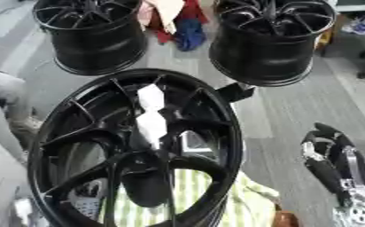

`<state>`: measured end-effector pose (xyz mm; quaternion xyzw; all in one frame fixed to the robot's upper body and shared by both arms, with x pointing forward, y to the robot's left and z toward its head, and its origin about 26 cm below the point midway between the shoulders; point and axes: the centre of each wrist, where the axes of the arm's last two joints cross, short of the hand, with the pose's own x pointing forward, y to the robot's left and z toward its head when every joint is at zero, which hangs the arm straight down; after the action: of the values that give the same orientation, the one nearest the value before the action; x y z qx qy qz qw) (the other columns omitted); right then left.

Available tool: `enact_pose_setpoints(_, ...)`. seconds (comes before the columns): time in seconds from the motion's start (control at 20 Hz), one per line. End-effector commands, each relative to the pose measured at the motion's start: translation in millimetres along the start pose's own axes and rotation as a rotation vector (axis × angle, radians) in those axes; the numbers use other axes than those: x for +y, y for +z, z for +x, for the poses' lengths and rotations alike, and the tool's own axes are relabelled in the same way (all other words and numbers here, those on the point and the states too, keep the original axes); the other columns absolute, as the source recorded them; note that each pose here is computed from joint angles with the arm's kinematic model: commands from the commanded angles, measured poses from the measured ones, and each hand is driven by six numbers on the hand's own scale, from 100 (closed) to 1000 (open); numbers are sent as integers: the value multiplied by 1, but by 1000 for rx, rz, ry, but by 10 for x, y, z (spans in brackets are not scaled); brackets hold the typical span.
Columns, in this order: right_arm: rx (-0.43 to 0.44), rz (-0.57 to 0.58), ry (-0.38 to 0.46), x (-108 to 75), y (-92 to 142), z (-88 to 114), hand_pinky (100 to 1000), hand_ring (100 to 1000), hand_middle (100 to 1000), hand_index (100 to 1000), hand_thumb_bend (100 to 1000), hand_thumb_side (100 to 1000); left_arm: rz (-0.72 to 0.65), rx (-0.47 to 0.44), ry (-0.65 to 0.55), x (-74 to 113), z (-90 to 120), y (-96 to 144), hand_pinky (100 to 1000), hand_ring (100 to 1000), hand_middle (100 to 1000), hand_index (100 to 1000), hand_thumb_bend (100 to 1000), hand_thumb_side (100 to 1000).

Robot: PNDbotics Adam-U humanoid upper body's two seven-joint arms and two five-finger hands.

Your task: Pull the pin out of the wheel hub.

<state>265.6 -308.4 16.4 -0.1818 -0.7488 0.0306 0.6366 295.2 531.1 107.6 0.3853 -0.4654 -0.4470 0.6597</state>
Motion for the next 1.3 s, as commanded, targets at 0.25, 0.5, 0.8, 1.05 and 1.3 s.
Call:
enact_pose_setpoints(0.25, -19, -16, 8, -46, -21, 49, 717, 614, 681, 809, 100, 320, 351, -184, 229, 86, 314, 61, 722, 672, 758, 842, 388, 378)
enact_pose_setpoints(0.5, -22, -14, -6, -14, -30, 59, 717, 614, 681, 809, 100, 322, 597, -365, 561, -89, 832, 170, 662, 620, 702, 801, 296, 300)
enact_pose_setpoints(0.8, -23, -15, -18, 15, -36, 64, 717, 614, 681, 809, 100, 323, 713, -410, 873, -339, 1328, 246, 648, 607, 681, 784, 300, 203)
enact_pose_setpoints(1.05, -24, -21, -22, 19, -35, 64, 717, 614, 681, 809, 100, 322, 718, -357, 987, -567, 1519, 203, 647, 606, 678, 783, 253, 260)
enact_pose_setpoints(1.3, -26, -26, -22, 14, -39, 71, 717, 614, 681, 809, 100, 321, 681, -333, 1025, -714, 1604, 163, 646, 605, 677, 783, 249, 264)
